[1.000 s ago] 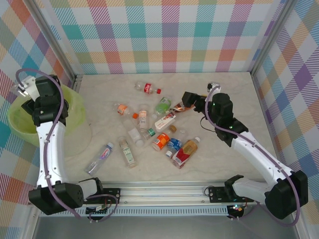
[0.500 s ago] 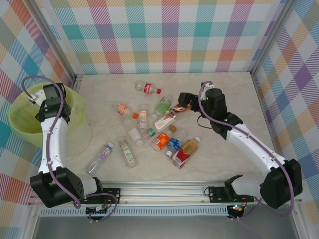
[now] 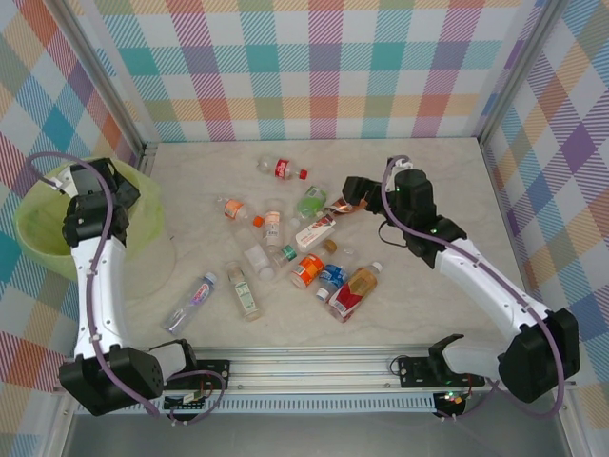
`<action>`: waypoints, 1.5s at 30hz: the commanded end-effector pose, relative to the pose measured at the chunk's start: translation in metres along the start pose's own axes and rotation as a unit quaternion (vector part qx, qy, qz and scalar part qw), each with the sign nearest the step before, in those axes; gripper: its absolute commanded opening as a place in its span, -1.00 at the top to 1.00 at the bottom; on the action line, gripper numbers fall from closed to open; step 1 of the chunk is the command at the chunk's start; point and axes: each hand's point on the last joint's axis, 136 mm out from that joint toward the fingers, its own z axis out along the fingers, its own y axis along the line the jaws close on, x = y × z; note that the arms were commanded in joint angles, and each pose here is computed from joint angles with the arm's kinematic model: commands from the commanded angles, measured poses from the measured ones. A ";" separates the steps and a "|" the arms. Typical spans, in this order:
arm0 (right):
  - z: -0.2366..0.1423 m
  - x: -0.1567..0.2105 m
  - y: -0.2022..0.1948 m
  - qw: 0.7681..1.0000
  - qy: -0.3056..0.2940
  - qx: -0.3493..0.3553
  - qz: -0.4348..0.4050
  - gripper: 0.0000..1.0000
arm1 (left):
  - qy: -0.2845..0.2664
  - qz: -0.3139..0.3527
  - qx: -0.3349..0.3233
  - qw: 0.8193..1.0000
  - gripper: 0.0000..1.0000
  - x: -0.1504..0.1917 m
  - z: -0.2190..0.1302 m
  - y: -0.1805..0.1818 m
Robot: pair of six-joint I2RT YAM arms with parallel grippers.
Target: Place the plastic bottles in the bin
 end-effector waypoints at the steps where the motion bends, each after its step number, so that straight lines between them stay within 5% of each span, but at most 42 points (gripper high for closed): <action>1: -0.006 -0.008 -0.001 1.000 -0.025 0.002 0.008 -1.00 | 0.003 0.002 0.098 0.995 -1.00 0.000 -0.036 -0.037; 7: -0.006 -0.006 -0.004 1.000 -0.026 0.008 0.008 -0.99 | 0.008 0.121 0.192 0.974 -1.00 0.032 -0.089 -0.099; 13: -0.009 -0.002 -0.014 0.999 -0.030 0.025 0.008 -0.99 | 0.092 0.251 0.305 0.914 -1.00 0.129 -0.128 -0.156; 16: -0.010 0.001 -0.020 0.999 -0.033 0.037 0.007 -0.99 | 0.184 0.322 0.314 0.874 -1.00 0.196 -0.128 -0.151; 19: -0.012 0.005 -0.027 0.998 -0.032 0.050 0.004 -0.99 | 0.235 0.373 0.260 0.859 -1.00 0.232 -0.116 -0.121; 25: -0.011 0.015 -0.038 0.997 -0.026 0.068 0.007 -0.99 | 0.276 0.384 0.112 0.874 -1.00 0.240 -0.092 -0.051; 28: -0.008 0.020 -0.040 0.997 -0.017 0.071 0.008 -0.99 | 0.324 0.391 0.105 0.855 -1.00 0.260 -0.088 -0.051; 32: -0.011 0.021 -0.043 0.997 -0.017 0.075 0.004 -0.99 | 0.356 0.374 0.013 0.856 -1.00 0.272 -0.056 -0.033; 40: -0.018 0.023 -0.053 0.995 -0.026 0.095 -0.014 -1.00 | 0.335 0.195 -0.023 0.922 -1.00 0.285 -0.016 0.008; 45: -0.013 0.024 -0.052 0.995 -0.021 0.093 -0.014 -0.99 | 0.337 0.082 -0.016 0.938 -1.00 0.295 -0.016 0.028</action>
